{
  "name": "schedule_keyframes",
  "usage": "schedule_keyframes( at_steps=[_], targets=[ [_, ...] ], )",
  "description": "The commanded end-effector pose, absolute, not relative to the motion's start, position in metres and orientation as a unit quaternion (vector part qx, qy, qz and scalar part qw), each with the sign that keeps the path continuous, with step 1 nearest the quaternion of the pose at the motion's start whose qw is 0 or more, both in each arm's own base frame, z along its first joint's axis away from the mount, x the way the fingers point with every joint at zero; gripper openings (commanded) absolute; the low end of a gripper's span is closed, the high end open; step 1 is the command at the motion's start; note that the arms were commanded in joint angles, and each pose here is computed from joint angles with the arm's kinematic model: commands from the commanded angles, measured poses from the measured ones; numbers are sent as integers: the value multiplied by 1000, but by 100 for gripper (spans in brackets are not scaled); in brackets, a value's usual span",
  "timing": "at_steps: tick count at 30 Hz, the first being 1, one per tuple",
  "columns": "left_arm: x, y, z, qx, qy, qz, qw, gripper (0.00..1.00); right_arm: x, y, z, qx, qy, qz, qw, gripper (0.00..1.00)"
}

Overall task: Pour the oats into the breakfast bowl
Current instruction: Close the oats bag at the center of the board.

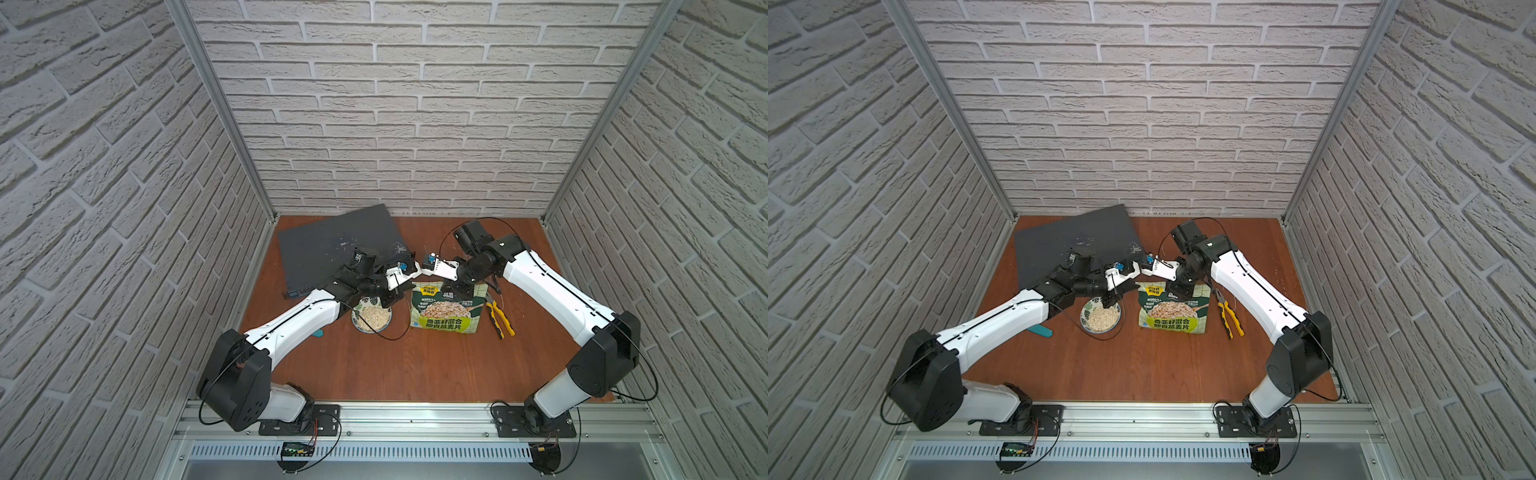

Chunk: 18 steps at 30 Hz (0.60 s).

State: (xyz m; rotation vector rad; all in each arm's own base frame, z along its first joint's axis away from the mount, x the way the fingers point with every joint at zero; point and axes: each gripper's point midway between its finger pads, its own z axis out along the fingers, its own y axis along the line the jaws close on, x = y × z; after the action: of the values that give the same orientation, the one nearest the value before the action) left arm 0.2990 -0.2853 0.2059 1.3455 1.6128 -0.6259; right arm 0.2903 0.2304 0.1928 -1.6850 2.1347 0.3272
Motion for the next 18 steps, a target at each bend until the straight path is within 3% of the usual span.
schedule_keyframes(
  at_steps=[1,4,7,10,12,13,16,18],
  targets=[
    [303,-288,234,536,625,-258,505,0,292,228,213,-605,756,102,227,7],
    [303,-289,236,534,624,-261,507,0,290,236,213,-610,749,110,234,21],
    [303,-289,236,533,624,-264,507,0,291,245,210,-618,742,114,234,27],
    [303,-289,237,533,623,-264,507,0,292,251,207,-620,741,118,229,23],
    [303,-289,237,533,624,-263,508,0,294,252,205,-622,741,116,225,7],
    [303,-289,237,533,624,-262,508,0,294,251,205,-622,742,114,222,4],
    [303,-287,237,532,625,-260,509,0,296,243,203,-621,746,95,219,4],
    [303,-286,237,532,625,-259,509,0,299,235,204,-613,753,92,220,16]
  ],
)
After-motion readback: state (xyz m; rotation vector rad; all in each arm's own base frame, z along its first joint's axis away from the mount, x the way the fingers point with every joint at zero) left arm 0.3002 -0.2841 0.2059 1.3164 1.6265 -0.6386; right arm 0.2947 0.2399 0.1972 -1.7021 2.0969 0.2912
